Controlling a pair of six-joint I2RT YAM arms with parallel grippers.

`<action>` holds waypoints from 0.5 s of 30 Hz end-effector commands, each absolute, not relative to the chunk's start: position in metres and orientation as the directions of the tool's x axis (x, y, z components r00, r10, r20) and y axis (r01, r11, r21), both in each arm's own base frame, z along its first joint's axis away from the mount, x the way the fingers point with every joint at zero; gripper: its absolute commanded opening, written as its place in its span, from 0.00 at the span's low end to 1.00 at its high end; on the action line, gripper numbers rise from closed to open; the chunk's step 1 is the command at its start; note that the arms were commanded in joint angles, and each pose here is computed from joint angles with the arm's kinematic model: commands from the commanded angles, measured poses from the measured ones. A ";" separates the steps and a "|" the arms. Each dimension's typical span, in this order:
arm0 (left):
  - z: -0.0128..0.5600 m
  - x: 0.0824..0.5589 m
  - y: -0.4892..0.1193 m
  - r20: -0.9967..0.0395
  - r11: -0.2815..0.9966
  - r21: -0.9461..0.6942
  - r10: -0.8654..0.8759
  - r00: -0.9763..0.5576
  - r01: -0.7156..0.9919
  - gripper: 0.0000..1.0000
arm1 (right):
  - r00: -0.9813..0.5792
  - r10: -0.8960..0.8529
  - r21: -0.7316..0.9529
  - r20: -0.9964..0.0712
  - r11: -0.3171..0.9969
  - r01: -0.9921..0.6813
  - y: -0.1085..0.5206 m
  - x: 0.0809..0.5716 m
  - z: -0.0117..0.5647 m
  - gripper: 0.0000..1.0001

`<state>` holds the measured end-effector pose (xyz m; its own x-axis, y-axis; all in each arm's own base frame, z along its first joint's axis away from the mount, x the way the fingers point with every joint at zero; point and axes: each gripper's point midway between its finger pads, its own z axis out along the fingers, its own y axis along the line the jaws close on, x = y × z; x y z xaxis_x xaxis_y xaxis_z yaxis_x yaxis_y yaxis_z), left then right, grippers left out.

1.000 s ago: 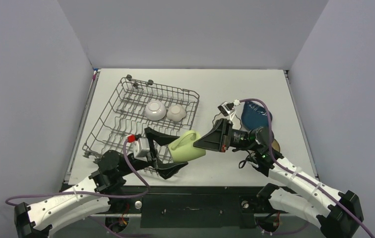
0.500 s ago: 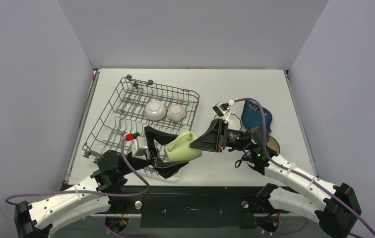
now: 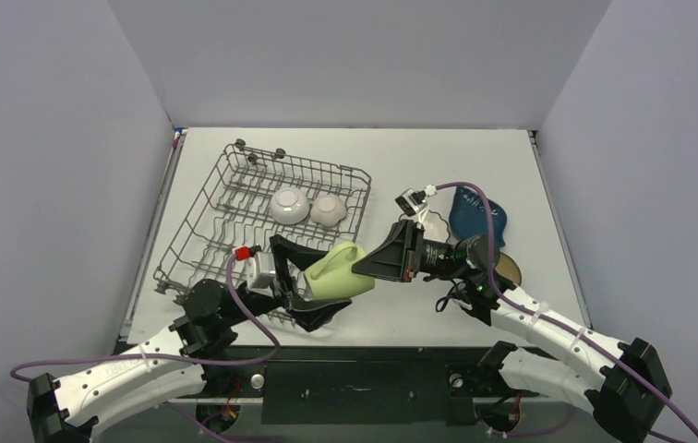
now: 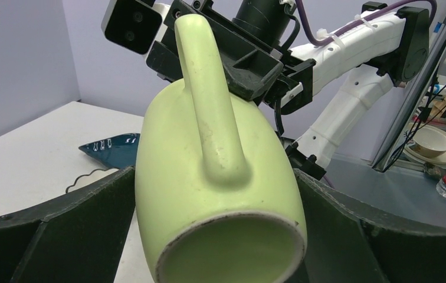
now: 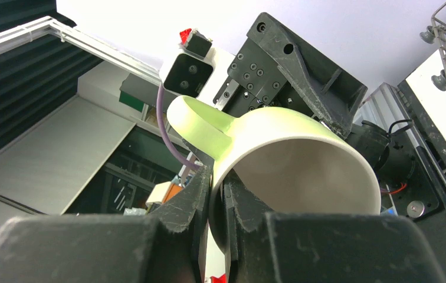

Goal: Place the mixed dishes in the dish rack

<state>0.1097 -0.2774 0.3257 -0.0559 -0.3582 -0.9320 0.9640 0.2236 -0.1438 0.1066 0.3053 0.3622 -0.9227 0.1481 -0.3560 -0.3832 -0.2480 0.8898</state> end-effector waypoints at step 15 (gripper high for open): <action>0.358 0.104 -0.274 -0.909 0.192 -0.132 -0.415 -0.041 0.972 0.36 | -0.864 0.226 0.819 -0.450 -0.282 -0.500 0.306 0.104 0.391 0.00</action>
<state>0.1130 -0.2773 0.3208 -0.0663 -0.3427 -0.9371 0.9588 0.2382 -0.1550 0.1097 0.3097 0.3576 -0.9160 0.1679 -0.3644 -0.3956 -0.2266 0.8900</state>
